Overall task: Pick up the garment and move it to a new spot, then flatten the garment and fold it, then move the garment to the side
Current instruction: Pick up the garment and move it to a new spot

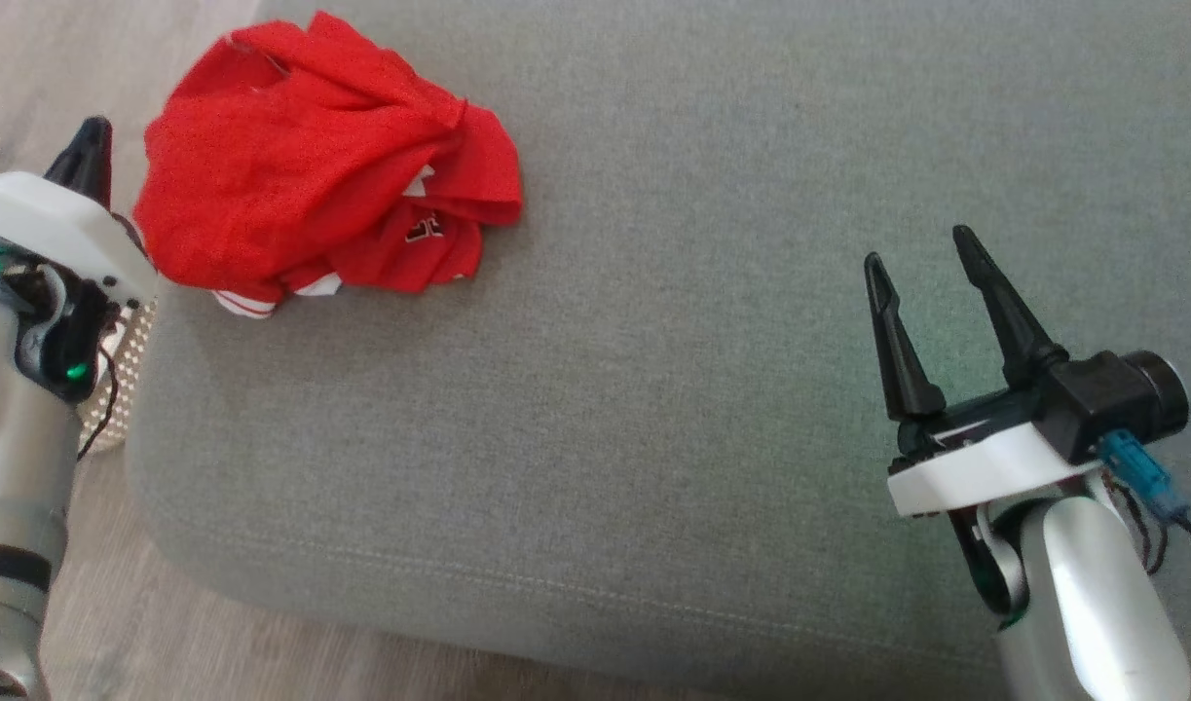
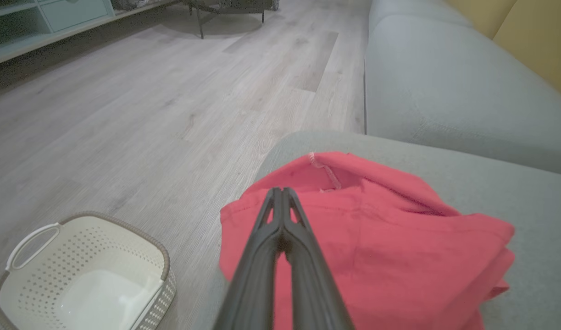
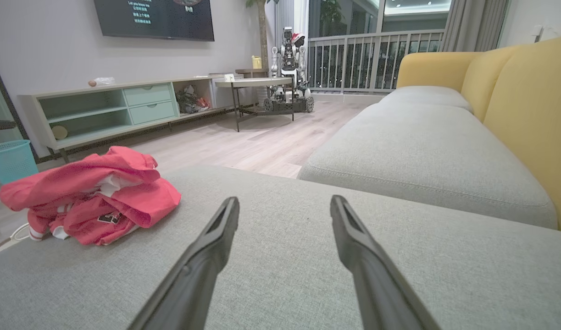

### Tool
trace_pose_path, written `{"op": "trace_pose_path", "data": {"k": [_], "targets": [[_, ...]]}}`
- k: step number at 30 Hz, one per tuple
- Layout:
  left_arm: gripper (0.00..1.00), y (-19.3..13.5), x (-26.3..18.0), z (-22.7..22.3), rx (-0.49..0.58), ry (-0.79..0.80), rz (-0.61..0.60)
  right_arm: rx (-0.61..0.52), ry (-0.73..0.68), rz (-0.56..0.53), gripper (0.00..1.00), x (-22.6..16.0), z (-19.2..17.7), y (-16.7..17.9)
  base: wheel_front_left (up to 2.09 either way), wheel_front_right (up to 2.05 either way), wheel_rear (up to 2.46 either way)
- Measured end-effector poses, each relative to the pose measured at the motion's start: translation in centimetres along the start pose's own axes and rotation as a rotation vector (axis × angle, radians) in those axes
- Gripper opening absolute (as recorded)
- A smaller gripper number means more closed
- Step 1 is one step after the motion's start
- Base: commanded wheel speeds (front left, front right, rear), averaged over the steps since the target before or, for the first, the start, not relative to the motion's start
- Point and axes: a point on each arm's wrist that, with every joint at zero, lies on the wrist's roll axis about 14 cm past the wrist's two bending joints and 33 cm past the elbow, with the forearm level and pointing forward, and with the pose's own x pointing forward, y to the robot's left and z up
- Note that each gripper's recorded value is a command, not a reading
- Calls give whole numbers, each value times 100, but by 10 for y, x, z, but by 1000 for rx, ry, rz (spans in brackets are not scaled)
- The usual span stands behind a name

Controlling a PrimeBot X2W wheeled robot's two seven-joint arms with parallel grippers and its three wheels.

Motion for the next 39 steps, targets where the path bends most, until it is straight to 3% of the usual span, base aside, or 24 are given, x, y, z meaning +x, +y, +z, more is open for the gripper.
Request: {"op": "trace_pose_path", "data": {"k": [10, 16, 25, 33, 34, 36, 39], "targets": [[0, -1, -39, 49, -10, -214, -40, 7, -36, 21, 100, -14, 23, 15, 0, 0, 0], [0, -18, -89, 62, -10, -378, -69, 27, -64, 24, 100, -33, 42, 25, 0, 0, 0], [0, -22, -171, 13, -95, -444, 7, 21, -83, 22, 100, -63, 57, 35, 0, 0, 0], [0, -45, -210, -34, -139, -397, 10, 35, -87, 55, 100, -76, 61, 51, 0, 0, 0], [4, -49, -213, -39, -150, -389, 7, 36, -87, 59, 100, -77, 61, 53, 0, 0, 0], [100, -56, -216, -46, -144, -376, -1, 35, -90, 64, 100, -78, 62, 55, 0, 0, 0], [100, -65, -219, -52, -156, -366, -15, 36, -91, 67, 100, -79, 63, 56, 0, 0, 0]]}}
